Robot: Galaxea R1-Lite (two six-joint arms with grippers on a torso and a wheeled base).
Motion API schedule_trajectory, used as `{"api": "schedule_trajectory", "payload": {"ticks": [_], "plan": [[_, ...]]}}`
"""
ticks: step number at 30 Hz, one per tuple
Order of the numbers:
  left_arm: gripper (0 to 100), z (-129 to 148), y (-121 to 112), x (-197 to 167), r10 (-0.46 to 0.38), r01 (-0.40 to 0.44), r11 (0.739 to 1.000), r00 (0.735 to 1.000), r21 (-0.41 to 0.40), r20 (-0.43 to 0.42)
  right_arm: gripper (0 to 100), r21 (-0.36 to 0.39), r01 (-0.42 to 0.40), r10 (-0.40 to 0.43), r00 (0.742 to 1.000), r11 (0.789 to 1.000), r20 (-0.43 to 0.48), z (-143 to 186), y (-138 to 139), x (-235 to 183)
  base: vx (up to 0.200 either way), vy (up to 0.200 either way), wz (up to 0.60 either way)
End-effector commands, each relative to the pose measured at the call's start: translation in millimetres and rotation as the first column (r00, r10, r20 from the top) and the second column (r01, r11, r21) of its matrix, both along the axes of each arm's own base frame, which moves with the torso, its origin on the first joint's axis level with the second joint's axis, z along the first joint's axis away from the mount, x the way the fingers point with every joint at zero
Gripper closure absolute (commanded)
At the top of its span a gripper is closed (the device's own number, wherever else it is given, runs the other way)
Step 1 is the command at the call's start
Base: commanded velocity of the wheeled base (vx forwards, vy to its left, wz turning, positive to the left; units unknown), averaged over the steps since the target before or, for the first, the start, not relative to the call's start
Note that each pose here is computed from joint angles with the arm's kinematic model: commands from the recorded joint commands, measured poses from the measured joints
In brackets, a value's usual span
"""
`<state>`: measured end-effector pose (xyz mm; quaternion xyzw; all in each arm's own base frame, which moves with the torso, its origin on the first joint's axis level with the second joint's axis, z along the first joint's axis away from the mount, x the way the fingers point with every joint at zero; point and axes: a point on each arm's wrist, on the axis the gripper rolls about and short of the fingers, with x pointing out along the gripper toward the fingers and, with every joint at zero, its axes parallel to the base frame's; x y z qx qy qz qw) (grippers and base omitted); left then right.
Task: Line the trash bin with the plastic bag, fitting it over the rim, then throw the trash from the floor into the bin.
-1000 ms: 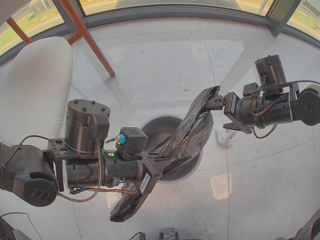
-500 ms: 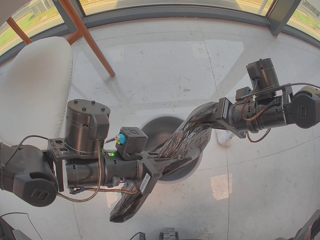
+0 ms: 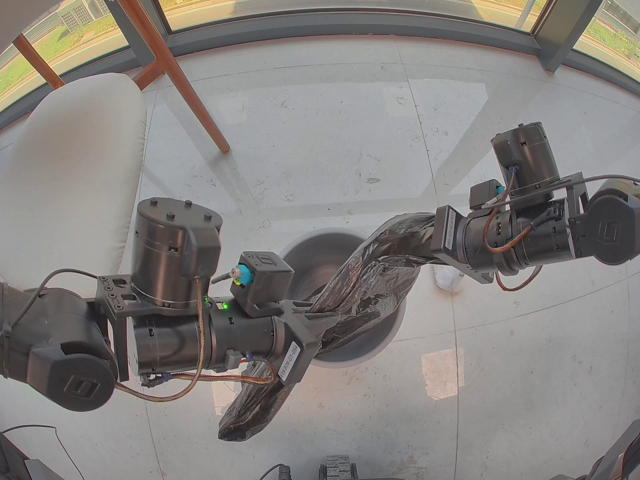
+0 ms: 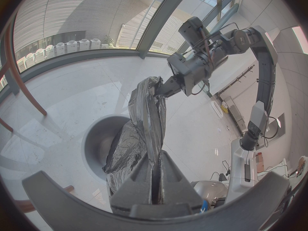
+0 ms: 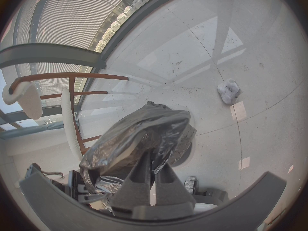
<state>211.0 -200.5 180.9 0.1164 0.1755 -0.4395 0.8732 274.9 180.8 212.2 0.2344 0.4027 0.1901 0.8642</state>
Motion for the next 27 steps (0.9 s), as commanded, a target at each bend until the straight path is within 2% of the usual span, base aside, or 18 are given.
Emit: {"api": "schedule_trajectory", "payload": {"ticks": [1, 4, 7, 12, 16, 19, 22, 27], "plan": [[100, 3.5, -0.8, 5.9, 0.032, -0.032, 0.999, 0.999, -0.004, 0.010, 100, -0.066, -0.055, 0.056, 0.998, 0.996, 0.020, -5.6, -5.6, -15.0, 0.000, 0.000, 0.00], [100, 1.1, -0.4, 14.6, 0.057, -0.057, 0.998, 0.998, 0.002, 0.007, 100, -0.145, -0.113, 0.120, 0.992, 0.983, 0.041, -15.2, -10.1, -19.0, 0.000, 0.000, 0.00], [100, 0.9, -1.8, 20.4, 0.079, -0.079, 0.997, 0.997, 0.005, 0.013, 100, -0.176, -0.142, 0.159, 0.984, 0.974, 0.084, -11.5, -8.9, -15.6, 0.000, 0.000, 0.00], [100, 1.5, -9.9, 31.1, 0.114, -0.114, 0.993, 0.993, 0.009, 0.031, 100, -0.165, -0.144, 0.166, 0.977, 0.976, 0.130, -7.8, 0.9, -4.1, 0.000, 0.000, 0.00], [100, -6.2, -16.6, 41.8, 0.171, -0.172, 0.984, 0.985, 0.037, 0.036, 100, -0.166, -0.130, 0.156, 0.975, 0.978, 0.158, -18.9, 16.4, 20.0, 0.000, 0.000, 0.00], [100, -1.1, -19.2, 46.9, 0.221, -0.221, 0.975, 0.975, 0.011, 0.033, 100, -0.152, -0.119, 0.150, 0.967, 0.981, 0.209, -11.0, 24.5, 30.6, 0.000, 0.000, 0.00], [100, 2.6, -17.2, 48.5, 0.282, -0.282, 0.959, 0.959, 0.002, 0.021, 100, -0.141, -0.139, 0.169, 0.959, 0.980, 0.227, -6.0, 35.9, 30.2, 0.000, 0.000, 0.00], [100, 13.3, -1.6, 46.3, 0.325, -0.325, 0.946, 0.945, -0.003, 0.035, 100, -0.139, -0.174, 0.202, 0.953, 0.975, 0.224, -6.2, 46.4, 21.2, 0.000, 0.000, 0.00]]}}
